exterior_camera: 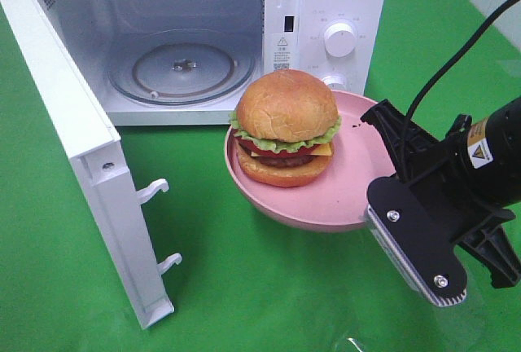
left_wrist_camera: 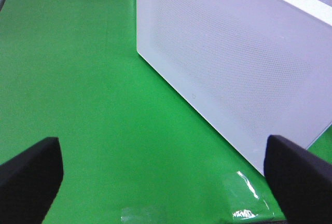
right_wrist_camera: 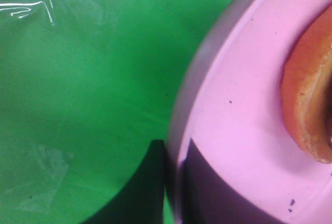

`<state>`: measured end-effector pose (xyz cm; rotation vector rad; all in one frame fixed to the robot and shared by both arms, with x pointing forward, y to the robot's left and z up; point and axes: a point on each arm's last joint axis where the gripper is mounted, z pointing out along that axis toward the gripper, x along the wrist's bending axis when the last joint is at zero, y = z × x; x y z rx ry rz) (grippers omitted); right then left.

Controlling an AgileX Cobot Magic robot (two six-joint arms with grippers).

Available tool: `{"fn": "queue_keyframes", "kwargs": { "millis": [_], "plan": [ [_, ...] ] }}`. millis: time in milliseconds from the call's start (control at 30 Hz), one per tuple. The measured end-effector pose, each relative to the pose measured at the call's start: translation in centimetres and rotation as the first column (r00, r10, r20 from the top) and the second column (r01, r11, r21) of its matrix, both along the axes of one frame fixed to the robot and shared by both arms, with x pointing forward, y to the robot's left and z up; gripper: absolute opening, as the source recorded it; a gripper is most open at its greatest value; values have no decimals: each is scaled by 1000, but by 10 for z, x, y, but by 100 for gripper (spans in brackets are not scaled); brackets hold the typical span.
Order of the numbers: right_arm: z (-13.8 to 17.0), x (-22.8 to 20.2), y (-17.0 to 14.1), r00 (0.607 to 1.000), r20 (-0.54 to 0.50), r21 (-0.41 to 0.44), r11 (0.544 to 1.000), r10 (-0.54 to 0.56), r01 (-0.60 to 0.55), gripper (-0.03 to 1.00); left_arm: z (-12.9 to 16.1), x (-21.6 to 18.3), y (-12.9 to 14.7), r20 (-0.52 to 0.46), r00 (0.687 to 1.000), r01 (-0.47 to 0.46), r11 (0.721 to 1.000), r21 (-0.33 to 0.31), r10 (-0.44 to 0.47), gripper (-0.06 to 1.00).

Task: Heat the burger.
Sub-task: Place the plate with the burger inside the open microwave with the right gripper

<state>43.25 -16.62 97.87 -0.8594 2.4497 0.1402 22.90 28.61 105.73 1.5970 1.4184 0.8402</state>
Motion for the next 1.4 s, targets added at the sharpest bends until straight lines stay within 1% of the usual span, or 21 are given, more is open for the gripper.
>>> {"fn": "queue_keyframes", "kwargs": {
  "millis": [333,567,700,867,1200,1400],
  "plan": [
    [-1,-1,-1,999,-24,-4,1000,-23,23,6,0,0,0,0,1000,0,1000,0,0,97],
    [0,-2,-2,997,-60,-20,999,-52,51,6,0,0,0,0,1000,0,1000,0,0,97],
    [6,-1,1,997,-61,-16,999,-52,51,6,0,0,0,0,1000,0,1000,0,0,97],
    [14,-2,11,999,-46,0,1000,-25,25,6,0,0,0,0,1000,0,1000,0,0,97],
    [13,-2,11,998,-53,1,999,-32,32,6,0,0,0,0,1000,0,1000,0,0,97],
    [13,-7,18,998,-62,9,1000,-20,21,6,0,0,0,0,1000,0,1000,0,0,97]
  ]
}}
